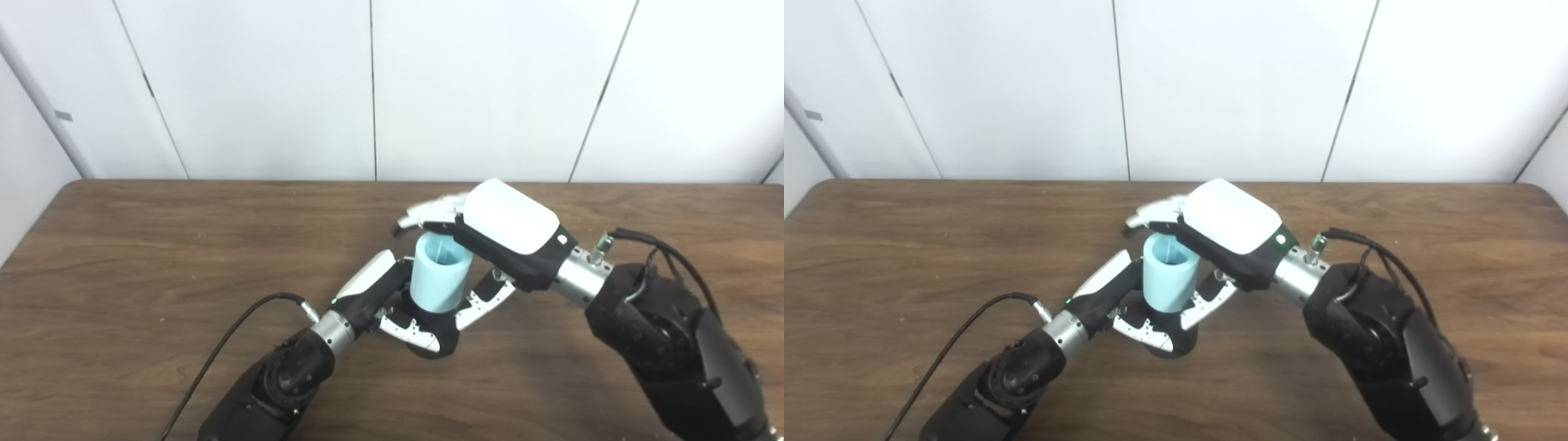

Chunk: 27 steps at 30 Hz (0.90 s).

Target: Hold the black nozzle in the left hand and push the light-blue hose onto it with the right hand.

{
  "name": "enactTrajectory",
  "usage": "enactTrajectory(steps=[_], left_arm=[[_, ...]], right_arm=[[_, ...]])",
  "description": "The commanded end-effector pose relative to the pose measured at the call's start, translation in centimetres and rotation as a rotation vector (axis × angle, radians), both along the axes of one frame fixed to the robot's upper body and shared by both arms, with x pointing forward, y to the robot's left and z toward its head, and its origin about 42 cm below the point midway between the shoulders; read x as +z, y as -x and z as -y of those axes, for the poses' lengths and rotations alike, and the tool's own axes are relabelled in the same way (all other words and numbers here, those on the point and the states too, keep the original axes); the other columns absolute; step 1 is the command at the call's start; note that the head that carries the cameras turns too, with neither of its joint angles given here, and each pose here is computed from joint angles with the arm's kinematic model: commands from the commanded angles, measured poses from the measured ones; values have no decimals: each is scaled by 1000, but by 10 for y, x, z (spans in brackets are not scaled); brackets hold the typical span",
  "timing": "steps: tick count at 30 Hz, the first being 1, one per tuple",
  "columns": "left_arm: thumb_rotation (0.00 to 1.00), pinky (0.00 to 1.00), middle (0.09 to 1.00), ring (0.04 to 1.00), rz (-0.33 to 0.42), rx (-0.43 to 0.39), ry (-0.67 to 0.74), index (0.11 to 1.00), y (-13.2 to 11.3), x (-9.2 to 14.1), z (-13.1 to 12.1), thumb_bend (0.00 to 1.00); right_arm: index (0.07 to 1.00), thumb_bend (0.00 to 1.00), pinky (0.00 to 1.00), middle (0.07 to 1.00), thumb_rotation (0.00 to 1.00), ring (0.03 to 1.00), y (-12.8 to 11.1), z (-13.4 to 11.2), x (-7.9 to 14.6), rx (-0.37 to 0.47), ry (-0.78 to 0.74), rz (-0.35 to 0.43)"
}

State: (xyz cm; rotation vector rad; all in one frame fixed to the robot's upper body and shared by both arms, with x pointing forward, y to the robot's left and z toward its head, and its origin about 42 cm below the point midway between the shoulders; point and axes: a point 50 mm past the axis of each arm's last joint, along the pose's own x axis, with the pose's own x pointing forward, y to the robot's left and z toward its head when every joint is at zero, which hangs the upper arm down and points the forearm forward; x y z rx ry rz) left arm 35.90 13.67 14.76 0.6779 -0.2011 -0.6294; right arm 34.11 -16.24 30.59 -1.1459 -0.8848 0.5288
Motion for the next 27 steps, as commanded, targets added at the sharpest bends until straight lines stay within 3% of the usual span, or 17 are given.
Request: enactTrajectory(steps=[1,6,11,17,19,20,23,27], left_arm=[[0,290,481,363,-187,41,-194,482,15,-50,-25,526],[0,284,480,358,-186,40,-195,483,15,-49,-26,526],[0,287,479,358,-187,37,-195,483,15,-50,-26,526],[0,288,480,359,-192,40,-197,483,16,-50,-27,526],[0,285,480,359,-192,40,-198,483,16,-50,-27,526],[0,284,480,358,-192,40,-198,483,16,-50,-27,526],[0,282,479,356,-194,40,-199,483,16,-51,-27,526],[0,278,478,353,-196,40,-201,485,16,-50,-27,526]], right_arm=[[887,779,660,896,257,798,1,4,19,21,-100,116],[961,732,618,993,182,796,6,11,13,22,-222,159],[989,717,680,1000,121,859,9,21,1,0,-291,195],[998,724,660,1000,101,854,17,34,-16,-40,-256,171],[997,733,720,1000,95,901,20,39,-22,-45,-219,154],[996,738,810,1000,99,939,21,41,-24,-45,-204,149],[980,749,955,1000,112,991,25,48,-33,-39,-121,111],[961,766,984,1000,96,1000,28,52,-37,-37,-61,61]])
